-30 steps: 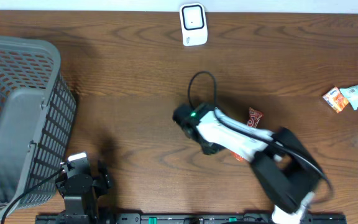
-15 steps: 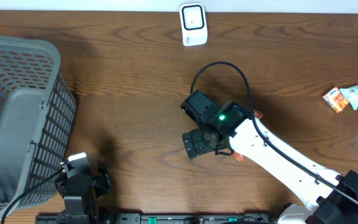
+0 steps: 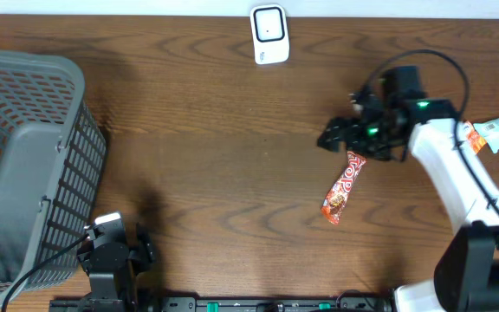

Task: Scan the item barcode

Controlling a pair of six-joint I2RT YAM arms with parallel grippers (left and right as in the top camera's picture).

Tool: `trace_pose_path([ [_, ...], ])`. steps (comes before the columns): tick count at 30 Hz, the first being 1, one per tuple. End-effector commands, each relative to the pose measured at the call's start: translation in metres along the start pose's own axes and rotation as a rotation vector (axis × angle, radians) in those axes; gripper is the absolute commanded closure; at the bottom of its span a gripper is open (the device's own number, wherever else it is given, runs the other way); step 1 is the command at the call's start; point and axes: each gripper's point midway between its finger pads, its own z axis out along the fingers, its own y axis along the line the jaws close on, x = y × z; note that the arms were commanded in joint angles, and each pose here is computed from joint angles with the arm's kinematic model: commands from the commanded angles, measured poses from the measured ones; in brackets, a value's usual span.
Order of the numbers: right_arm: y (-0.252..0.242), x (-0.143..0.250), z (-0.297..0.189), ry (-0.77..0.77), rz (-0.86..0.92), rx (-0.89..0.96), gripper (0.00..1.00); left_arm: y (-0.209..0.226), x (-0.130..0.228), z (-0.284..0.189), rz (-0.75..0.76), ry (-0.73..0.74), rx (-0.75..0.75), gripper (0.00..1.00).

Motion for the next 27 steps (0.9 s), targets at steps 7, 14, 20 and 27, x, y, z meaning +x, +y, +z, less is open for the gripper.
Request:
trace_pose_path([
  [7, -0.058, -0.011, 0.063, 0.114, 0.019, -0.170, 0.01, 0.002, 0.010, 0.002, 0.006, 0.034, -0.012, 0.15],
  [14, -0.098, -0.026, 0.085, 0.084, 0.032, -0.108, 0.01, 0.002, 0.010, 0.002, 0.006, 0.034, -0.012, 0.15],
  [20, -0.111, -0.007, 0.074, 0.143, -0.002, -0.118, 0.01, 0.002, 0.010, 0.002, 0.006, 0.034, -0.012, 0.15],
  [27, -0.104, 0.032, 0.058, 0.278, -0.048, -0.202, 0.01, 0.002, 0.010, 0.002, 0.006, 0.034, -0.012, 0.15],
])
